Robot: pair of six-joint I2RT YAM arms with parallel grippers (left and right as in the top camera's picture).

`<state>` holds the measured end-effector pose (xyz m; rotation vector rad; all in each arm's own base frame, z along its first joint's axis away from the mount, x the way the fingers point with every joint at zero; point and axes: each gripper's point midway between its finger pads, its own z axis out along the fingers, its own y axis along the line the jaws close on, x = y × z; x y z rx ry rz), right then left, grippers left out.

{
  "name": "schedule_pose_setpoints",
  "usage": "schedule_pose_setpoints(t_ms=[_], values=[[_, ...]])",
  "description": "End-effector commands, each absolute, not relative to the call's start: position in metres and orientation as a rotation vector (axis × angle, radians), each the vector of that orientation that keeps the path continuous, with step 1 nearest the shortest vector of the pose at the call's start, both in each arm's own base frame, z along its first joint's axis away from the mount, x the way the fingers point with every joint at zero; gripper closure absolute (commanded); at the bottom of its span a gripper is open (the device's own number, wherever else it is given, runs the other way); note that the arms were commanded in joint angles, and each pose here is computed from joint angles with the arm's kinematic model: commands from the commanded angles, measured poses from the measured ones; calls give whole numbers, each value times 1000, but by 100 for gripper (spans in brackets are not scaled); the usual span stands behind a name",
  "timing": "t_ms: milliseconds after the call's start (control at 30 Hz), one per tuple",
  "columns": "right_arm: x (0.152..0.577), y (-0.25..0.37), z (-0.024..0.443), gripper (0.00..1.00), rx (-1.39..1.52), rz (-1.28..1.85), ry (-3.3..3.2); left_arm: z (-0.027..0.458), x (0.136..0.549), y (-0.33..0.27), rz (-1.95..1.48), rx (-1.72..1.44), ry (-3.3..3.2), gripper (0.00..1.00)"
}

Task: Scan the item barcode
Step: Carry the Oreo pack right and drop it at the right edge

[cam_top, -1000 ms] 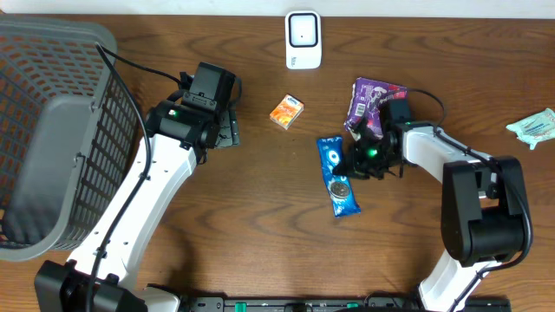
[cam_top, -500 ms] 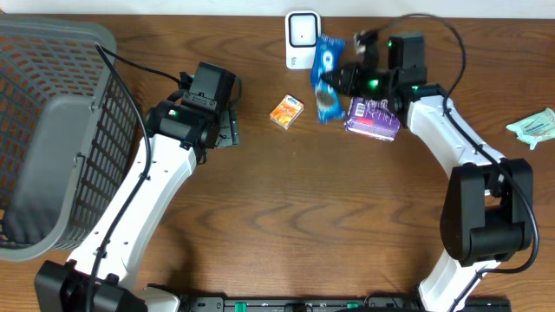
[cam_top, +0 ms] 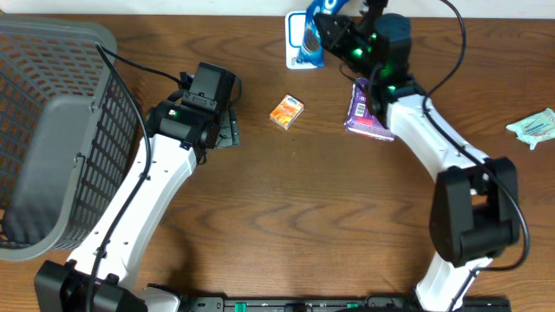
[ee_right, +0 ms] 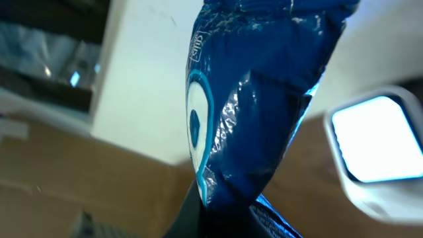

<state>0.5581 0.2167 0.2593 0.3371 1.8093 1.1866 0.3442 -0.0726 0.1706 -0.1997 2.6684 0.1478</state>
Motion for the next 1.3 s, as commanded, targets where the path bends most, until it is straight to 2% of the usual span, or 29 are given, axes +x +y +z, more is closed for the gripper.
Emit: schedule_pose_setpoints(t_ms=[0, 233, 433, 700, 900, 1000, 1133, 1267], values=[[590, 216, 271, 99, 447, 1176, 1720, 172, 346, -69, 170, -218, 2660, 14], [633, 233, 250, 99, 445, 1208, 1738, 172, 346, -69, 170, -218, 2660, 14], [638, 228, 239, 99, 471, 1189, 1767, 172, 346, -69, 170, -218, 2660, 14], [645, 205, 258, 99, 370, 1148, 1757, 172, 346, -69, 171, -218, 2660, 14], [648, 105, 272, 99, 309, 780, 1951, 172, 346, -69, 170, -218, 2660, 14], [639, 35, 283, 99, 405, 594, 2010, 172, 346, -69, 171, -218, 2660, 14], [607, -64, 284, 99, 557, 384, 2095, 172, 346, -69, 170, -218, 2660, 14], [562, -144, 250, 99, 711, 204, 2236, 172, 346, -69, 170, -218, 2660, 14]])
